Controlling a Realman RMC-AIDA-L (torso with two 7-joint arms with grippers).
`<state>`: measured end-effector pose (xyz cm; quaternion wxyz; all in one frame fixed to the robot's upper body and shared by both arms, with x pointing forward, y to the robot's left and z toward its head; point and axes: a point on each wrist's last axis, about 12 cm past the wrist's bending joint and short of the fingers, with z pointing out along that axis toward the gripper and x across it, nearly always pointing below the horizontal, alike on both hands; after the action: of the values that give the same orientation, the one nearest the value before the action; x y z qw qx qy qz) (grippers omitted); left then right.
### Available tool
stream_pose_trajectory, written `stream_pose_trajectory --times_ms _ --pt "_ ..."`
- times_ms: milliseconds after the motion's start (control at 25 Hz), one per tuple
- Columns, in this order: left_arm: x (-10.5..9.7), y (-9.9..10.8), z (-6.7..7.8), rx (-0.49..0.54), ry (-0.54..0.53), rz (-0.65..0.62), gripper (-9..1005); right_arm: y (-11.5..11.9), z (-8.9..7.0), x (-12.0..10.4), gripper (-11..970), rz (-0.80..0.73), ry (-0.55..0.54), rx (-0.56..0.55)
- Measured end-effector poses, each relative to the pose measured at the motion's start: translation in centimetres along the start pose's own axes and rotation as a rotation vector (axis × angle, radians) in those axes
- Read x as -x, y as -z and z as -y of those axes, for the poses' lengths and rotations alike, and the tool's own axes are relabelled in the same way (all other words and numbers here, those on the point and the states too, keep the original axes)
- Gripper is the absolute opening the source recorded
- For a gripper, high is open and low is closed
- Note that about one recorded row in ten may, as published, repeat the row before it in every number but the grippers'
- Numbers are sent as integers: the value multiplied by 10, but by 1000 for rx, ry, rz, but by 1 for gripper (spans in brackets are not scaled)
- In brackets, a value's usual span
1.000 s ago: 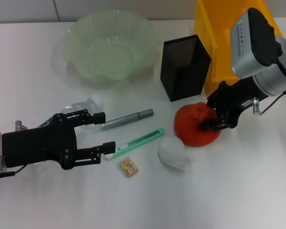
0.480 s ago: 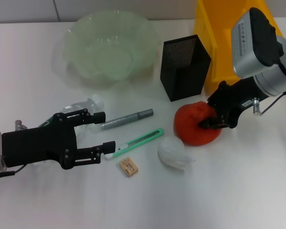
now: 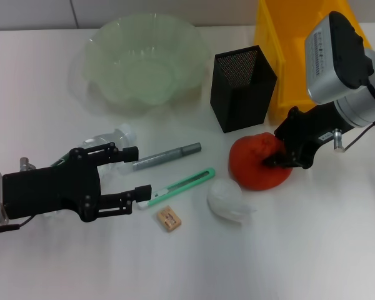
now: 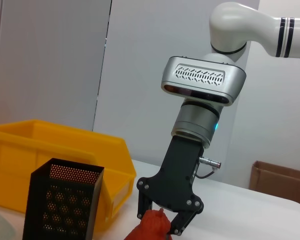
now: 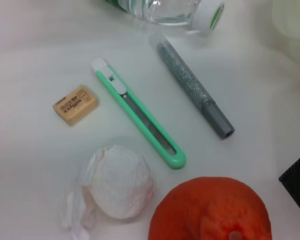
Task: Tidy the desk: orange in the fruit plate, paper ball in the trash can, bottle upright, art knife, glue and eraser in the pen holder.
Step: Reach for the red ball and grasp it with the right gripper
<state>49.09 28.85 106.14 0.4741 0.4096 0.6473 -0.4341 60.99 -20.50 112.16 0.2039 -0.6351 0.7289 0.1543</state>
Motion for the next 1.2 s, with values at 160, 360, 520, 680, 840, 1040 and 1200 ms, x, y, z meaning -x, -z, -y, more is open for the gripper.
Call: stream_pose_trajectory --times_ms 160,360,520,680,840,1040,1200 --pt "0 0 0 0 -1 0 674 0 -1 -1 225 0 -1 3" --pt "0 0 0 0 -1 0 671 0 -1 -1 187 0 -3 4" --pt "0 0 0 0 -1 0 669 0 -1 -1 131 0 -3 5" --pt "0 0 0 0 -1 0 667 0 -1 -1 97 0 -3 5" --pt "0 0 0 -1 -1 1 665 0 -1 -1 69 -1 -2 5" --pt "0 0 0 -2 -2 1 663 0 -1 -1 52 -1 -2 5" --pt "1 0 0 -2 -5 1 661 1 -1 -1 41 -1 -1 4"
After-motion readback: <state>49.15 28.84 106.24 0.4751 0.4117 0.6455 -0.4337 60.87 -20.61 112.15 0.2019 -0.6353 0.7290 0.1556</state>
